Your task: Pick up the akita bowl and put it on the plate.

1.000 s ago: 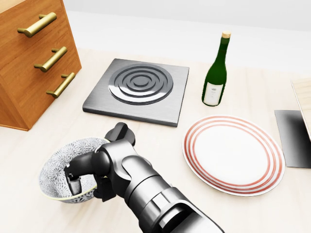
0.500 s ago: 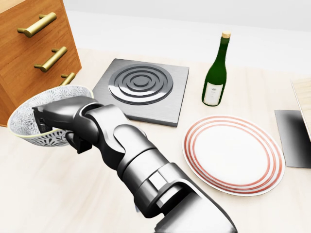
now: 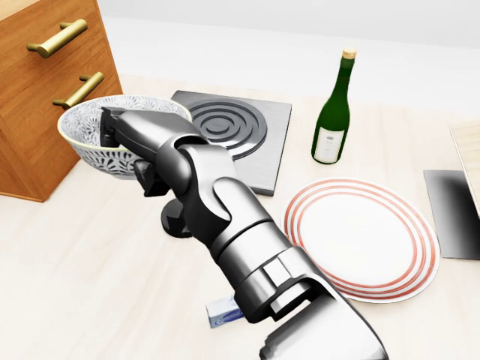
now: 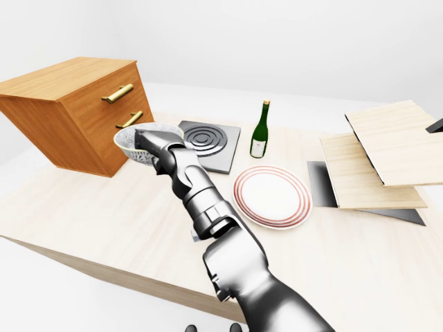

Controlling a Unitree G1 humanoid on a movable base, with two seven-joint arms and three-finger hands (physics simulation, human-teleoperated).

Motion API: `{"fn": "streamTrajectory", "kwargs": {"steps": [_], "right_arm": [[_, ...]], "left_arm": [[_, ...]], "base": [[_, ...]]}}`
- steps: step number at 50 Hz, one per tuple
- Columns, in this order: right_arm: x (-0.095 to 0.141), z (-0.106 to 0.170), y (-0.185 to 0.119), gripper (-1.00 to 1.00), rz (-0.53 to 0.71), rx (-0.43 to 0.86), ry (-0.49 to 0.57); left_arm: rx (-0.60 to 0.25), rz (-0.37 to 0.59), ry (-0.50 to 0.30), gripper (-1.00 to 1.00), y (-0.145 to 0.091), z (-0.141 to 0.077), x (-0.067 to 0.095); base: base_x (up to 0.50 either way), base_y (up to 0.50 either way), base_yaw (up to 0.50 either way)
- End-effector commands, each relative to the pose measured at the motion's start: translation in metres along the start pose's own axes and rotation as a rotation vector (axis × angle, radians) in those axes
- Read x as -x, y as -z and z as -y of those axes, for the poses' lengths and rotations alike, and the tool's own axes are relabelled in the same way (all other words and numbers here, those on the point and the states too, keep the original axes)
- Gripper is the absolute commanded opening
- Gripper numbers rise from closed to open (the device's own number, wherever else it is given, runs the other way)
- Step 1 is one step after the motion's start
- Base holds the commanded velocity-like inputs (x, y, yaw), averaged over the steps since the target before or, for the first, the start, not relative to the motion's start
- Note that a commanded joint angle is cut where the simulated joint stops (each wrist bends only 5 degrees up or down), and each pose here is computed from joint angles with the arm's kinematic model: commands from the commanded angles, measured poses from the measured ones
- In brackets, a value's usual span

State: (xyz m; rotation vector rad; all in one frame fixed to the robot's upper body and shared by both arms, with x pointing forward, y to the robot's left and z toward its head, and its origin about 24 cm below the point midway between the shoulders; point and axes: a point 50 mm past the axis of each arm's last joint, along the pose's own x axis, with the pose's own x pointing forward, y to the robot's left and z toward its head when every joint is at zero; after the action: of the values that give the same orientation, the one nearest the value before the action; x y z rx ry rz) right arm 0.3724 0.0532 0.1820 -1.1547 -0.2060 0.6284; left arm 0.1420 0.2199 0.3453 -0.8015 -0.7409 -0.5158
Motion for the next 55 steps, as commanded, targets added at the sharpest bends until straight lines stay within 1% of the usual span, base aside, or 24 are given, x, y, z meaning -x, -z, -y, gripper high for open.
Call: {"fn": "streamTrajectory", "kwargs": {"steps": [1,2,4,5,7,8,9,11,16,17,19,22,28,34,36,37,38,40,43,48,55], "right_arm": [[0.020,0.016,0.027,-1.00,0.005,-0.054,0.133],[0.024,0.016,0.036,-1.00,-0.006,-0.088,0.152],[0.028,0.012,0.044,-1.00,-0.033,-0.040,0.146],[0.032,0.010,0.048,-1.00,-0.035,-0.053,0.153],[0.039,0.012,0.051,-1.00,-0.042,-0.021,0.178],[0.042,0.010,0.052,-1.00,-0.043,-0.007,0.174],[0.044,0.012,0.051,-1.00,-0.035,-0.029,0.188],[0.047,0.014,0.054,-1.00,-0.045,-0.006,0.203],[0.054,0.006,0.061,-1.00,-0.072,0.024,0.189],[0.056,0.000,0.062,-1.00,-0.093,0.085,0.171],[0.059,-0.006,0.064,-1.00,-0.107,0.093,0.160],[0.064,-0.011,0.070,-1.00,-0.123,0.068,0.167],[0.087,-0.009,0.084,-1.00,-0.176,0.092,0.218],[0.098,-0.008,0.093,-1.00,-0.199,0.081,0.251],[0.104,-0.008,0.096,-1.00,-0.226,0.122,0.258],[0.114,-0.007,0.096,-1.00,-0.248,0.170,0.248],[0.118,-0.007,0.097,-1.00,-0.268,0.200,0.237],[0.130,-0.002,0.100,-1.00,-0.311,0.235,0.250],[0.142,0.005,0.103,-1.00,-0.352,0.255,0.272],[0.160,0.006,0.111,-1.00,-0.415,0.275,0.298],[0.180,0.002,0.124,-1.00,-0.466,0.250,0.305]], "left_arm": [[-0.001,0.009,0.003,1.00,-0.001,0.001,0.001],[-0.001,0.011,0.004,1.00,-0.002,0.001,0.001],[-0.002,0.010,0.007,1.00,-0.001,0.001,0.001],[-0.005,0.012,0.009,1.00,-0.002,0.002,0.002],[-0.003,0.011,0.003,1.00,0.000,0.001,0.001],[-0.002,0.011,0.002,1.00,0.000,0.001,0.002],[-0.003,0.015,0.002,1.00,-0.001,0.001,0.002],[-0.002,0.013,0.003,1.00,-0.002,0.001,0.002],[-0.004,0.014,0.001,1.00,-0.001,0.000,0.001],[-0.002,0.013,0.002,1.00,-0.001,0.000,0.002],[-0.002,0.013,0.004,1.00,-0.001,0.001,0.003],[-0.004,0.011,0.004,1.00,-0.002,0.001,0.002],[-0.002,0.014,0.003,1.00,-0.002,0.001,0.002],[-0.003,0.016,0.000,1.00,-0.002,0.001,0.002],[-0.003,0.015,-0.001,1.00,-0.002,0.000,0.001],[-0.003,0.015,0.001,1.00,-0.002,0.000,0.002],[-0.003,0.015,0.002,1.00,-0.002,0.001,0.003],[-0.004,0.013,0.004,1.00,-0.002,0.001,0.002],[-0.004,0.013,0.003,1.00,-0.001,0.001,0.003],[-0.006,0.013,0.003,1.00,-0.001,0.002,0.004],[-0.005,0.013,0.001,1.00,-0.001,0.002,0.005]], "base": [[0.00,0.00,0.00],[0.00,0.00,0.00],[0.00,0.00,0.00],[0.00,0.00,0.00],[0.00,0.00,0.00],[0.00,0.00,0.00],[0.00,0.00,0.00],[0.00,0.00,0.00],[0.00,0.00,0.00],[0.00,0.00,0.00],[0.00,0.00,0.00],[0.00,0.00,0.00],[0.00,0.00,0.00],[0.00,0.00,0.00],[0.00,0.00,0.00],[0.00,0.00,0.00],[0.00,0.00,0.00],[0.00,0.00,0.00],[0.00,0.00,0.00],[0.00,0.00,0.00],[0.00,0.00,0.00]]}}
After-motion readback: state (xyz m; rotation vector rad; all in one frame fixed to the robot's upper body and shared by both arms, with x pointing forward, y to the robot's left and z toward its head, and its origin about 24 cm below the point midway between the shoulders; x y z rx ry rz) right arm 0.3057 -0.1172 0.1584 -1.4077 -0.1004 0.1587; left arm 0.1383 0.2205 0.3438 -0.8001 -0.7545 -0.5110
